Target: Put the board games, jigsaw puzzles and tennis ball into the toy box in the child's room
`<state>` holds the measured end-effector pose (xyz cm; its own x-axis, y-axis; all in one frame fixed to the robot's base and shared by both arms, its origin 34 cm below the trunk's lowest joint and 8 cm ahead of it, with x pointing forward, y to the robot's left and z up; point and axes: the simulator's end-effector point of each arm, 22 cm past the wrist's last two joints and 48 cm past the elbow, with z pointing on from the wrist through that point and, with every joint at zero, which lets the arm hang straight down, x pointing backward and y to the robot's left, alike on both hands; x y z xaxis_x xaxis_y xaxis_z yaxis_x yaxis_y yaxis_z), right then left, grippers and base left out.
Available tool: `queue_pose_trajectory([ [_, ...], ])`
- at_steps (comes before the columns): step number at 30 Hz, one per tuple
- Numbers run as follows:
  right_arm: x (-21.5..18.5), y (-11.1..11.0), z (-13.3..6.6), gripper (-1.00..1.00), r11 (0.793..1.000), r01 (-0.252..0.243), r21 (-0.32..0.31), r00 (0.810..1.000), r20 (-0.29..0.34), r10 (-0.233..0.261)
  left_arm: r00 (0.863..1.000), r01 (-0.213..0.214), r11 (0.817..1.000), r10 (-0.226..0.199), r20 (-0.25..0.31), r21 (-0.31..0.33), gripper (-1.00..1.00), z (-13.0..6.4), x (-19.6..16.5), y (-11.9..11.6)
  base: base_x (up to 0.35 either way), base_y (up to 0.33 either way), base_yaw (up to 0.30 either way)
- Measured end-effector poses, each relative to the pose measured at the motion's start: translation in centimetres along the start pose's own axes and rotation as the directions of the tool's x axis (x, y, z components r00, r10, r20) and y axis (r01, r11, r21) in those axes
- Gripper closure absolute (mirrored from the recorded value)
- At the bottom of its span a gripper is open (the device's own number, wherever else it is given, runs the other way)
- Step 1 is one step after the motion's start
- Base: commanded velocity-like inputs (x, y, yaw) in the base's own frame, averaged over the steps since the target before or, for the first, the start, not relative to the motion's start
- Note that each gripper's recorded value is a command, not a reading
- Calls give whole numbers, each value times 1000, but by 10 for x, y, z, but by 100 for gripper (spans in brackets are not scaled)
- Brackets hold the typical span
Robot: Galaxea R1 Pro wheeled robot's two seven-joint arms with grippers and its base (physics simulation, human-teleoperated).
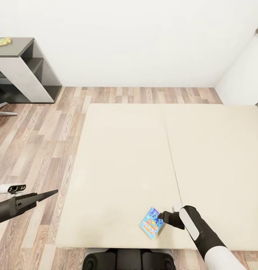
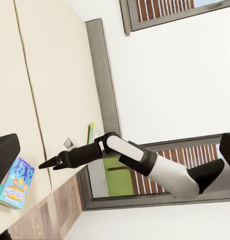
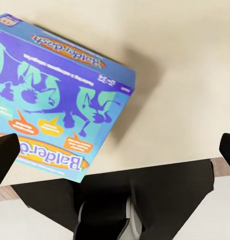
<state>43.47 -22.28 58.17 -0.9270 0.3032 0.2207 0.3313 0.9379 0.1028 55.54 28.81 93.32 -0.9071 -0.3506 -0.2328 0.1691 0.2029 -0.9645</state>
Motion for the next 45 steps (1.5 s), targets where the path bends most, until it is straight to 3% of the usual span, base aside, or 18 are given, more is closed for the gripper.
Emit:
queue_pose_trajectory([
  [38, 16, 1, 23, -100, 1000, -12, -20, 999, -46, 11, 998, 58, 998, -58, -13, -20, -100, 3, 12, 26, 0, 0, 0],
  [45, 18, 7, 26, -100, 998, -15, -55, 999, -50, 12, 998, 68, 997, -69, -15, -24, -100, 3, 15, 31, 0, 0, 0],
])
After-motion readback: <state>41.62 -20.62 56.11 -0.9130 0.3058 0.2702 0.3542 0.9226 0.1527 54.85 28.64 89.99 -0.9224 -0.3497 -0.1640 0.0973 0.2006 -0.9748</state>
